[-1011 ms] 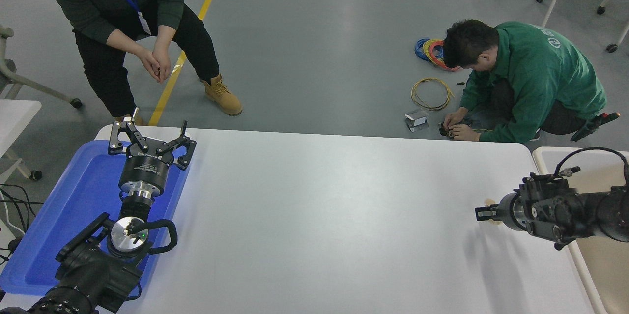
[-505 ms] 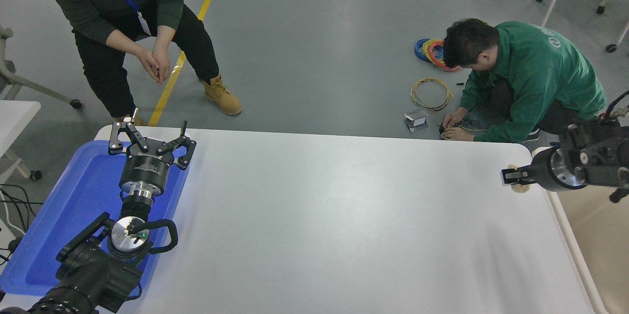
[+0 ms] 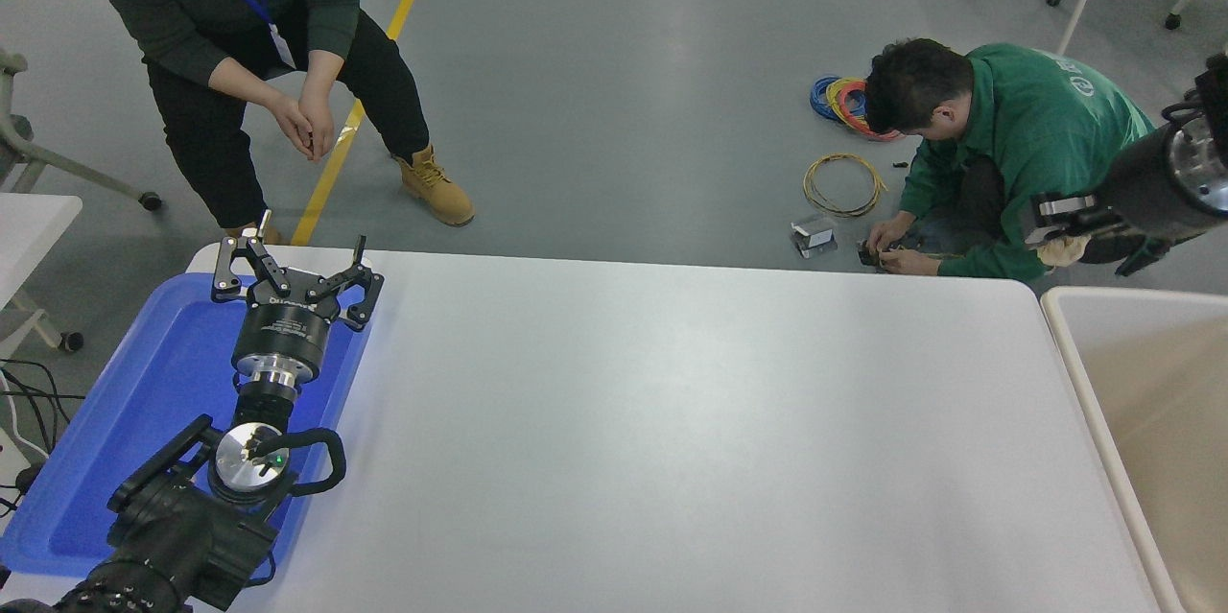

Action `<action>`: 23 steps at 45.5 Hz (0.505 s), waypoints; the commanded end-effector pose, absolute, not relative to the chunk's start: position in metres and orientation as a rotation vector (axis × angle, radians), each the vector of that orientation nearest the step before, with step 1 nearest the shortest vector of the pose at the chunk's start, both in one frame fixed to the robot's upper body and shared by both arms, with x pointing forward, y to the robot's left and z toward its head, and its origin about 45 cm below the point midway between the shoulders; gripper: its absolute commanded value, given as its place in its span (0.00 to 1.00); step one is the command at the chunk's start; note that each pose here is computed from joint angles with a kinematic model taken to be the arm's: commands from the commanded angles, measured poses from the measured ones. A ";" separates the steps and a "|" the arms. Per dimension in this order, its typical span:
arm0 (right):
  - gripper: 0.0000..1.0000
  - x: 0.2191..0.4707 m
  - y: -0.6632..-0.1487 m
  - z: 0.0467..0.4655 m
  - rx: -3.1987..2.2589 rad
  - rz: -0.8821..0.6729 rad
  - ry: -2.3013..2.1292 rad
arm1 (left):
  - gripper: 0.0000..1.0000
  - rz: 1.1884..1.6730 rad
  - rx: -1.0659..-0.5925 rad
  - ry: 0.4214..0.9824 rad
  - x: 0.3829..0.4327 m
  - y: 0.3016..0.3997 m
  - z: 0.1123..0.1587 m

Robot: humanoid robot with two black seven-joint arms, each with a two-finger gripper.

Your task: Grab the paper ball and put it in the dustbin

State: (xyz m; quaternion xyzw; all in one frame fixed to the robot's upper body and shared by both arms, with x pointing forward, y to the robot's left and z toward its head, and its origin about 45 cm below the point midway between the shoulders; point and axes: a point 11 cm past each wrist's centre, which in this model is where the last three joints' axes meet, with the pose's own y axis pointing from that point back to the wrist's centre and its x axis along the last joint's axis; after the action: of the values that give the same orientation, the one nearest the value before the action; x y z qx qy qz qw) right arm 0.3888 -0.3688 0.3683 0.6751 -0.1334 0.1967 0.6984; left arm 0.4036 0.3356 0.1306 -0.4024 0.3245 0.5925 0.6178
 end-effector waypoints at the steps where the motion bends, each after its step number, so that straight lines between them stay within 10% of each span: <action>1: 0.00 0.388 -0.361 0.390 1.507 0.456 -0.298 | 1.00 1.363 -0.925 0.747 0.4035 0.3355 0.1305; 23: 0.00 0.417 -0.433 0.385 1.418 0.428 -0.495 | 1.00 1.363 -0.925 0.747 0.4035 0.3355 0.1305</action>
State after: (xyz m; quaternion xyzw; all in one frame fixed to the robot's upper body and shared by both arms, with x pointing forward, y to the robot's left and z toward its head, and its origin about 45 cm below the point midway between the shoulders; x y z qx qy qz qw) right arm 0.3995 -0.3801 0.3869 0.6648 -0.1570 0.2034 0.7014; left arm 0.4036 0.3356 0.1306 -0.4023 0.3245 0.5925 0.6179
